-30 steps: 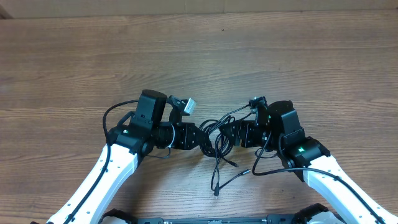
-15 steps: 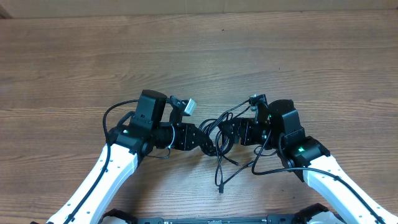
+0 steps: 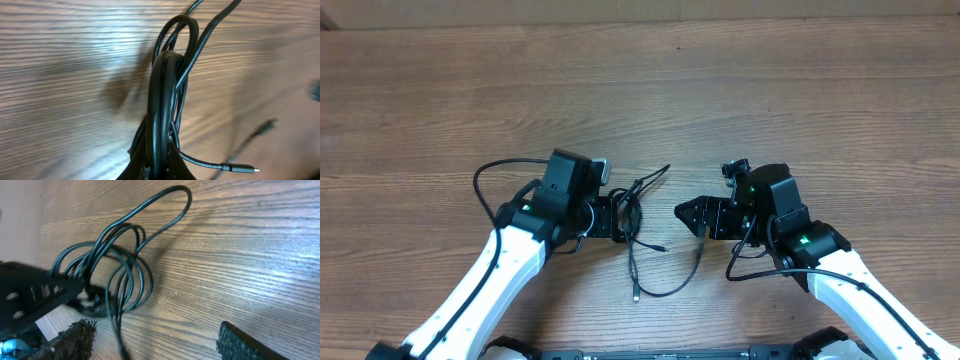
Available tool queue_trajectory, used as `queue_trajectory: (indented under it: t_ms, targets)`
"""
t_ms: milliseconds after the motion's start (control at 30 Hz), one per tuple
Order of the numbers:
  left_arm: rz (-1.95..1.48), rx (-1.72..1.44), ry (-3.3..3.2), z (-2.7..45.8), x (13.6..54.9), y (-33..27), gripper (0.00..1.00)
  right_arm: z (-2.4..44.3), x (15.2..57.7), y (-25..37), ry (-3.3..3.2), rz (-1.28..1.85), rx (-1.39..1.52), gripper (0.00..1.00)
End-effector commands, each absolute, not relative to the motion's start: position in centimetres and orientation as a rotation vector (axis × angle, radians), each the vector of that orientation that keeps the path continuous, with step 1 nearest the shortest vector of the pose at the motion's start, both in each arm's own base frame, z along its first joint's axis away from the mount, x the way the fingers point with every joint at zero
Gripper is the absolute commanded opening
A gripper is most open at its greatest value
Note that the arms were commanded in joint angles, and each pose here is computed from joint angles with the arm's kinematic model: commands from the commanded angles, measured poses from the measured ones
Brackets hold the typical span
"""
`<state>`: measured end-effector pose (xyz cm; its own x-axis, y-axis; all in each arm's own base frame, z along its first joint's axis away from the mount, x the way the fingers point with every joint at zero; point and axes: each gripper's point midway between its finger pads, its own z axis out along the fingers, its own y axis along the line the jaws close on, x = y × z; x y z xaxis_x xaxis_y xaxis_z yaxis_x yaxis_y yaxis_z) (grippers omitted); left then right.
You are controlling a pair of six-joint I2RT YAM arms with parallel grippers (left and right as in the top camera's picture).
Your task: Untangle cables
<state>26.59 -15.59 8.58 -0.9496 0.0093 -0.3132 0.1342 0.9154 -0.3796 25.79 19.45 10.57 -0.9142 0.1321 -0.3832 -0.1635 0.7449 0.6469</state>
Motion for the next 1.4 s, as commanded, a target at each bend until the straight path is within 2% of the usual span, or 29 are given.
queue_trajectory:
  t_ms: [0,33,67,100,133,167,200,333,500,600,667,700,733,767,900,1000,1167,1367]
  targets:
    - [-0.434,0.111,2.83,6.0,27.1,-14.3,0.05,11.2,26.3,19.5,2.516,0.989,-0.023,0.79]
    - [-0.425,0.109,2.851,5.4,27.0,-14.2,0.11,11.2,26.3,19.5,2.516,0.989,-0.023,0.79]
    - [-0.411,0.102,2.873,4.7,26.9,-14.1,0.28,11.2,26.3,19.5,2.516,0.988,-0.023,0.79]
    - [-0.396,0.091,2.891,4.1,26.9,-13.9,0.5,11.2,26.3,19.5,2.517,0.988,-0.023,0.8]
    - [-0.378,0.064,2.915,3.5,26.8,-13.7,0.65,11.2,26.3,19.5,2.517,0.988,-0.023,0.82]
    - [-0.365,0.037,2.93,3.0,26.7,-13.6,0.77,11.2,26.3,19.5,2.517,0.988,-0.023,0.83]
    - [-0.344,-0.004,2.946,2.6,26.7,-13.3,0.8,11.2,26.3,19.5,2.517,0.988,-0.023,0.83]
    - [-0.338,-0.087,2.973,1.5,26.7,-13.3,0.82,11.2,26.3,19.5,2.516,0.988,-0.023,0.85]
    - [-0.351,-0.337,3.017,0.4,26.2,-13.5,0.75,11.2,26.4,19.4,2.516,0.982,-0.021,0.86]
    - [-0.343,-0.493,3.024,-0.3,26.1,-13.4,0.64,11.1,26.5,19.2,2.515,0.966,-0.013,0.87]
    - [-0.337,-0.554,3.03,-0.8,26.0,-13.4,0.48,11.1,26.5,19.2,2.515,0.965,-0.014,0.87]
    - [-0.328,-0.575,3.038,-1.1,25.9,-13.3,0.36,11.1,26.5,19.2,2.515,0.965,-0.014,0.87]
    - [-0.322,-0.578,3.047,-1.3,25.7,-13.3,0.16,11.1,26.5,19.2,2.516,0.966,-0.014,0.88]
    - [-0.307,-0.579,3.064,-1.6,25.4,-13.1,0.04,11.0,26.5,19.2,2.518,0.965,-0.013,0.9]
    - [-0.318,-0.484,3.067,-1.3,25.7,-13.1,0.04,10.7,26.2,19.1,2.537,0.96,-0.007,0.95]
    - [-0.806,-0.067,3.024,2.4,26.3,-16.9,0.04,10.2,25.6,18.9,2.574,0.95,0.005,0.96]
    - [-1.36,0.175,2.802,7.9,26.4,-20.2,0.04,10.4,25.8,18.9,2.564,0.954,0.002,0.96]
    - [-1.612,0.312,2.638,10.6,25.8,-21.5,0.04,10.4,25.7,19.0,2.563,0.959,0.0,0.96]
